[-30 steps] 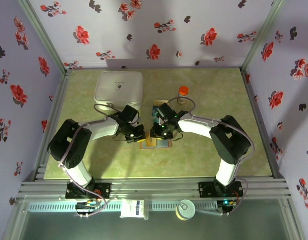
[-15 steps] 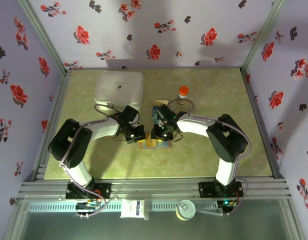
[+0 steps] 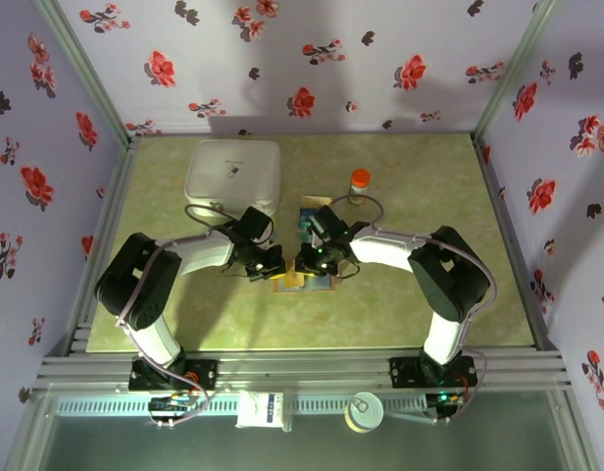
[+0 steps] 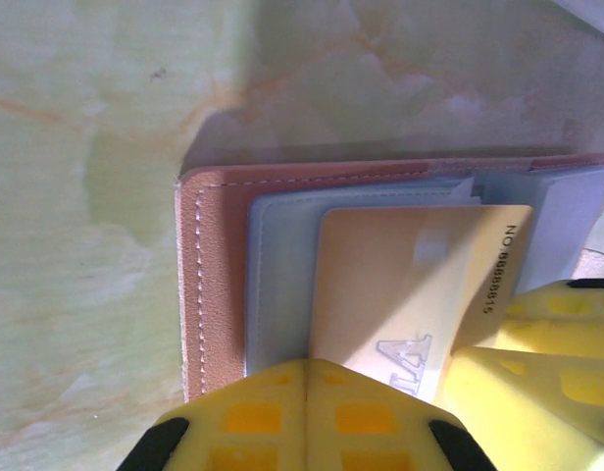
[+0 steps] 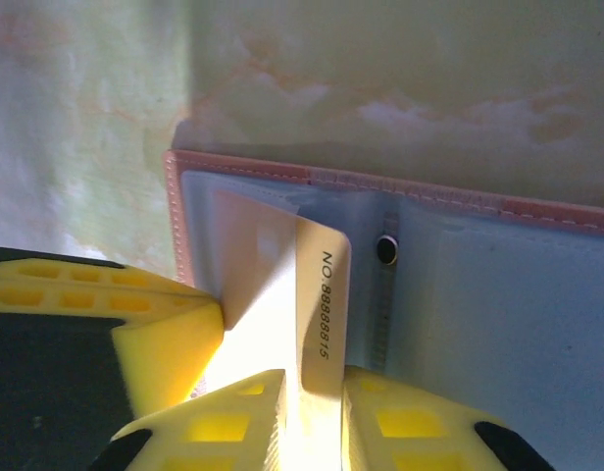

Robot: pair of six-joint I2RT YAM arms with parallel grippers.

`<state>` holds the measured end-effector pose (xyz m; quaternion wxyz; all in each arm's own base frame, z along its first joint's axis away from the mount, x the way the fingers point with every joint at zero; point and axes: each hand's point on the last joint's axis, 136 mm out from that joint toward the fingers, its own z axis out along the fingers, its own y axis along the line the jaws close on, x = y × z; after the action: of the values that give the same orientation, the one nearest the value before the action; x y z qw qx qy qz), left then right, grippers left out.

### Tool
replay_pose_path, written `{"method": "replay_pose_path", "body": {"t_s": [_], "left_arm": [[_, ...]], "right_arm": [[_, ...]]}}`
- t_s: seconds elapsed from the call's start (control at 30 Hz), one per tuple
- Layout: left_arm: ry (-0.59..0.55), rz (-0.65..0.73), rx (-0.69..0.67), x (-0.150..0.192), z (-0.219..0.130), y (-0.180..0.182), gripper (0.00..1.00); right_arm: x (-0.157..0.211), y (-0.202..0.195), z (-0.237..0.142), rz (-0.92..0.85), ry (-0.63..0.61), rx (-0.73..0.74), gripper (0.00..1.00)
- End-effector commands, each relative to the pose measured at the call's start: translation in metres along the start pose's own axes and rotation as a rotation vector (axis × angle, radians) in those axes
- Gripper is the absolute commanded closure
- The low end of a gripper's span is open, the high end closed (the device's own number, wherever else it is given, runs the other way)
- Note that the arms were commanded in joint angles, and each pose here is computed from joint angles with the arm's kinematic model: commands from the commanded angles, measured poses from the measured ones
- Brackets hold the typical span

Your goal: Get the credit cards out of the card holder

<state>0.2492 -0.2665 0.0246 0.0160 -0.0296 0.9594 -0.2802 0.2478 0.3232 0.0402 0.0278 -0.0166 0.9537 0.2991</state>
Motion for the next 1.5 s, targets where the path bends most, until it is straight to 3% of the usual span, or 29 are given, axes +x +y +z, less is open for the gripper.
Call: {"method": "replay_pose_path", "body": {"t_s": [0.0,0.33,1.03,1.27,1.47], "left_arm": [[0.035,-0.005,-0.067,0.008,0.005,0.016,1.00],[0.030,-0.005,-0.070,0.008,0.003,0.015,1.00],[-0.004,0.023,-0.041,0.000,-0.006,0.003,1.00],[-0.048,0.042,0.006,-0.009,-0.019,-0.014,1.00],[-0.072,0.055,0.025,-0.015,-0.033,-0.024,0.96]], "right_arm": [[-0.003,0.015,-0.010,-0.001,-0.027,-0.077,0.82],[-0.001,0.007,-0.013,0.008,-0.037,-0.075,0.90],[-0.002,-0.015,-0.059,-0.041,-0.097,0.023,0.94],[-0.007,-0.005,-0.076,-0.206,-0.068,0.061,0.95],[-0.016,0.004,-0.091,-0.528,-0.057,0.117,0.96]]}}
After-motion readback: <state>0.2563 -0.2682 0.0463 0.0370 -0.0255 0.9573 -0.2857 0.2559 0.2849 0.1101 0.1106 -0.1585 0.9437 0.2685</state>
